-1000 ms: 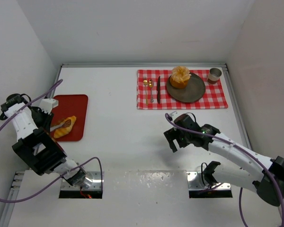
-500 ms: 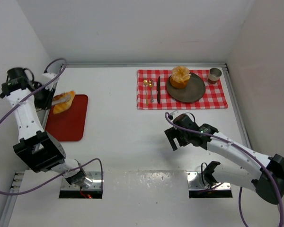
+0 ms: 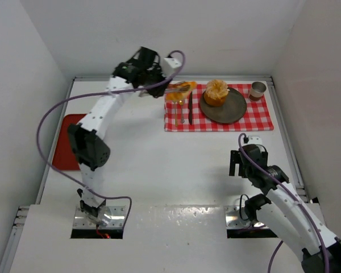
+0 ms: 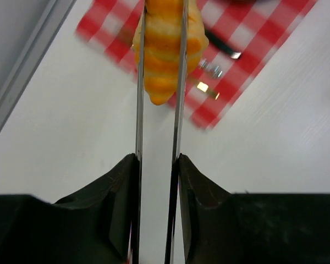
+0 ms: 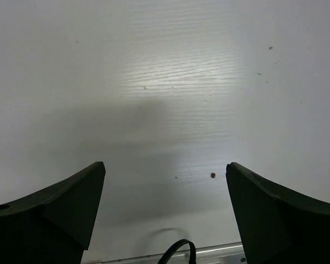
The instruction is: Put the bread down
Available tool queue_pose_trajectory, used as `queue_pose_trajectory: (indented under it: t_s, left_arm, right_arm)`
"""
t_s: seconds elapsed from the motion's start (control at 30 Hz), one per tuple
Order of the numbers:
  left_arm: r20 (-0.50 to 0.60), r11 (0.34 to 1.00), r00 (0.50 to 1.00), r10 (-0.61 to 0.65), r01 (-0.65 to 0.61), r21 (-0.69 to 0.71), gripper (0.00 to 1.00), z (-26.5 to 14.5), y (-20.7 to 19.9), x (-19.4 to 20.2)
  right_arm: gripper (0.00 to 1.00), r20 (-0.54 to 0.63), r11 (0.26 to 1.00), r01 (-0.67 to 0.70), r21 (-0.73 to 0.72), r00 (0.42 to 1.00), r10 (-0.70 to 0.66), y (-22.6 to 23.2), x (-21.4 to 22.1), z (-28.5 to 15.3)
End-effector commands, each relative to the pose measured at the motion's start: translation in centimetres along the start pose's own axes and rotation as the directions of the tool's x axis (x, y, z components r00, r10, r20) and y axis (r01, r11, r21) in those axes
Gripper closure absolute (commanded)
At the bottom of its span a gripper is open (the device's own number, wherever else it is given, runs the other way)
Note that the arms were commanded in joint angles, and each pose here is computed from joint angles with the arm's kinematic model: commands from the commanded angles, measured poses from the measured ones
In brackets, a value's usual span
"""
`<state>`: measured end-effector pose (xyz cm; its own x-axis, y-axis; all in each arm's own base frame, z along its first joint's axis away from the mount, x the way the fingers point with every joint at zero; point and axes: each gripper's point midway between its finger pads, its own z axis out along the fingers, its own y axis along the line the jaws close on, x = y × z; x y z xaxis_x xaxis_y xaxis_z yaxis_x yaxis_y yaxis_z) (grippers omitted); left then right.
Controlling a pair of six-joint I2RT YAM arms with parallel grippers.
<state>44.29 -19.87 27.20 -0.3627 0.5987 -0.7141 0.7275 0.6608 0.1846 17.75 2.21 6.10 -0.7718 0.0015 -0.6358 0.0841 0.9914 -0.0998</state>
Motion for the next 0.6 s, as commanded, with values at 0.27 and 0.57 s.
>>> queue_pose_trajectory:
  t_s: [0.27,0.57]
  left_arm:
    - [0.203,0.983,0.974,0.105,-0.132,0.125,0.98,11.6,-14.6,-10.0]
    - [0.288,0.994,0.953,0.094,-0.105,0.022,0.98,16.9,-16.5,-12.1]
  right_arm:
    - [0.09,-0.029,0.999,0.006,0.038,1.000,-0.005,-1.7,0.3,-1.0]
    - [0.09,-0.041,0.998,0.063,0.022,0.997,-0.062,-1.5,-0.2,-1.0]
